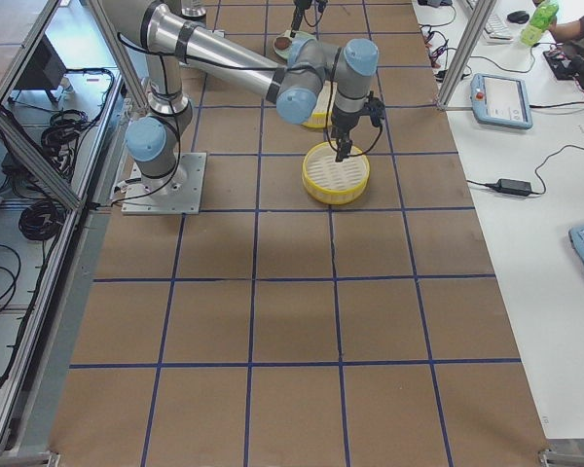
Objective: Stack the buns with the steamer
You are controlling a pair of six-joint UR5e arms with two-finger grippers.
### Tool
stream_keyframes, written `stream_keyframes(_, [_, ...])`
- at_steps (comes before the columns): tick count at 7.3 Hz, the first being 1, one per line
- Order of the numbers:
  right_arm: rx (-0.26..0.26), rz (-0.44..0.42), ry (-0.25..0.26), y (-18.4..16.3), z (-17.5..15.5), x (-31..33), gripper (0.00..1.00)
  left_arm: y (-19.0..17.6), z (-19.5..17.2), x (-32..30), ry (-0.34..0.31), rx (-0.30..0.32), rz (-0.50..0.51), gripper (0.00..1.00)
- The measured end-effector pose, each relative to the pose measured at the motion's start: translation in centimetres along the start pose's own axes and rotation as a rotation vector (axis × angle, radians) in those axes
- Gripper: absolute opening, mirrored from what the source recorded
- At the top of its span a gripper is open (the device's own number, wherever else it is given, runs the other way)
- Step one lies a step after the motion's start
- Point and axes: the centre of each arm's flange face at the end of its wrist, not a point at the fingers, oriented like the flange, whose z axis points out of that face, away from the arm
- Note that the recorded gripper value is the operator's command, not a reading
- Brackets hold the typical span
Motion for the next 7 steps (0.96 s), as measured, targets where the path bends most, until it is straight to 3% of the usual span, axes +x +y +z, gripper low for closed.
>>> stream_keyframes(1, [0.003,-0.01,-0.002,-0.3,1.6,1.3,0.99,-0.4,0.4,-0.5,-0.026,-0.005,-0.003,0.14])
stream_keyframes(2, [0.008,-0.016,-0.001,-0.7,2.7,1.9,0.99,-0.6,0.6,-0.8,-0.04,-0.004,-0.004,0.0])
stream_keyframes(5, [0.004,-0.019,0.004,-1.5,6.8,2.7,0.98,-0.8,0.0,-1.1,-0.044,0.018,-0.005,0.0])
stream_keyframes(6, [0.012,-0.019,0.013,-1.3,8.8,2.6,0.91,-0.9,-0.5,-1.2,-0.047,0.032,-0.002,0.0])
stream_keyframes(7, [0.031,-0.018,0.029,-1.4,10.3,2.7,0.76,-1.1,-1.5,-1.3,-0.053,0.051,0.001,0.0])
